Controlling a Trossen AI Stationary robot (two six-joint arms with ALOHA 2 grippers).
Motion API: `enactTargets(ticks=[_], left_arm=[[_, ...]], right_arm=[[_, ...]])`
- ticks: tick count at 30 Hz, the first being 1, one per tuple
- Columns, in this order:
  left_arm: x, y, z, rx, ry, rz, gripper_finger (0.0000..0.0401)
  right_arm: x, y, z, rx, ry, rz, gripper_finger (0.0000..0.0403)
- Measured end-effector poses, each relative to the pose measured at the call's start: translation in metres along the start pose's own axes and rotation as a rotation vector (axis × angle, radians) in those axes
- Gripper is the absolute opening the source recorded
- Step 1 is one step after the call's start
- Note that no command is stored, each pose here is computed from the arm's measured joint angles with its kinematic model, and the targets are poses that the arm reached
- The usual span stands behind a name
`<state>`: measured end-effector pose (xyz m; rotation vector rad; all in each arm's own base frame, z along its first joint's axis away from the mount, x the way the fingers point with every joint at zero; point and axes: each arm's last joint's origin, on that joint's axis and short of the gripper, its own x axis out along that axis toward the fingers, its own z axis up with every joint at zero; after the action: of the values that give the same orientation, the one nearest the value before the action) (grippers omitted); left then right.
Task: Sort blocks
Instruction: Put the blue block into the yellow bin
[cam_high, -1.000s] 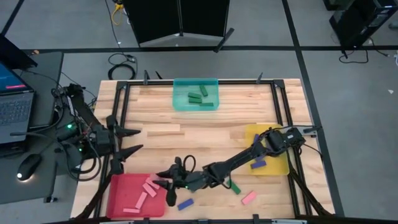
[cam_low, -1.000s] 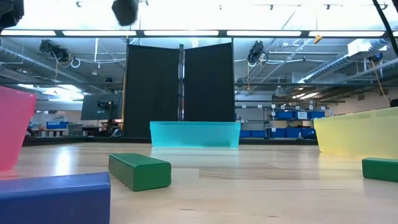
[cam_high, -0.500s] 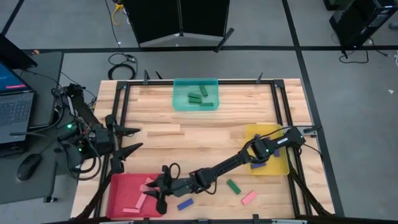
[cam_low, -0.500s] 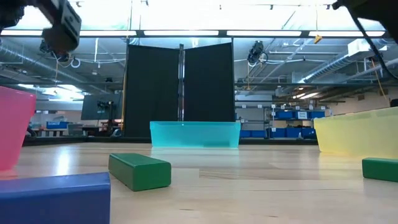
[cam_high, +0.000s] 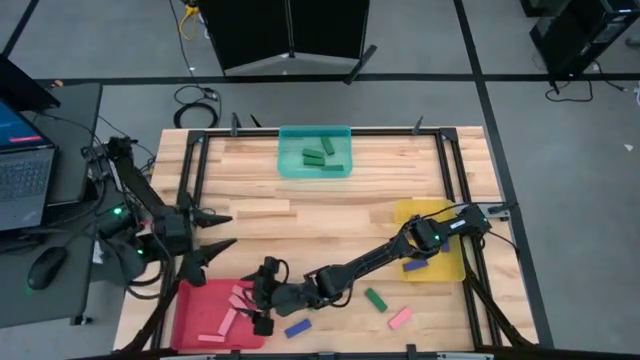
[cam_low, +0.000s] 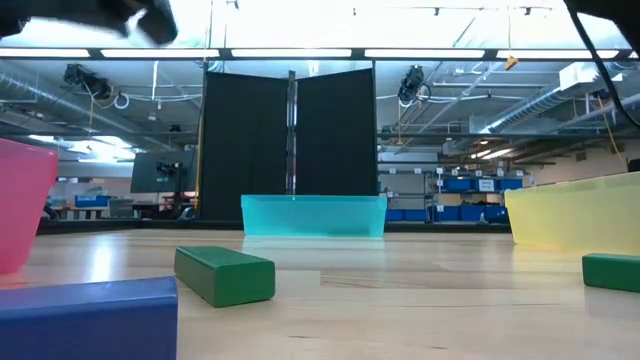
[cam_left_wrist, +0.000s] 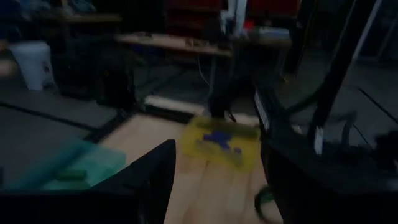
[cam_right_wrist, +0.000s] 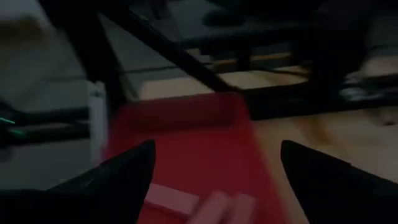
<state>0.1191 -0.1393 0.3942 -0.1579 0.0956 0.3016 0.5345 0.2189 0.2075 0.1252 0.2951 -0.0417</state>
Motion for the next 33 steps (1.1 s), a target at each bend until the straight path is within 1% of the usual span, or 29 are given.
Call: enactTargets(ticks=[1,3,6,9,12,16,18,20,24,27,30,33], left_arm=[[0.003,-0.001,-0.002,-0.001,0.022,-0.013,0.0243],[0.01,-0.004,-0.009,0.009,0.069,-0.023,0.0243],[0.025,-0.008,-0.018,0.034,0.117,0.008,0.0243],[0.038,-0.011,-0.024,0.035,0.171,0.007,0.0243],[0.052,-0.015,-0.032,0.054,0.236,-0.002,0.0243],[0.07,-0.025,-0.047,0.107,0.348,-0.055,0.0243],[0.08,-0.033,-0.058,0.132,0.415,-0.088,0.0243],[0.091,-0.043,-0.073,0.171,0.484,-0.117,0.0243],[0.109,-0.062,-0.107,0.264,0.62,-0.19,0.0243],[0.12,-0.077,-0.133,0.255,0.73,-0.279,0.0243],[0.13,-0.092,-0.155,0.219,0.818,-0.365,0.0243],[0.141,-0.108,-0.173,0.182,0.892,-0.394,0.0243]], right_arm=[[-0.004,0.003,0.003,-0.031,0.0,-0.024,0.0349],[-0.015,0.009,0.011,-0.077,0.003,-0.037,0.0336],[-0.032,0.015,0.022,-0.114,0.002,-0.039,0.0315],[-0.052,0.013,0.017,-0.142,0.031,-0.089,0.0299],[-0.083,0.005,0.006,-0.117,0.04,-0.17,0.0294],[-0.147,-0.01,-0.006,-0.035,-0.022,-0.302,0.0294],[-0.179,-0.019,-0.019,-0.004,-0.033,-0.367,0.0295],[-0.214,-0.027,-0.029,0.037,-0.061,-0.407,0.0296],[-0.274,-0.039,-0.035,0.126,-0.175,-0.46,0.0296],[-0.304,-0.046,-0.042,0.13,-0.221,-0.477,0.0295],[-0.327,-0.052,-0.04,0.134,-0.28,-0.514,0.0295],[-0.338,-0.057,-0.042,0.103,-0.296,-0.54,0.0295]])
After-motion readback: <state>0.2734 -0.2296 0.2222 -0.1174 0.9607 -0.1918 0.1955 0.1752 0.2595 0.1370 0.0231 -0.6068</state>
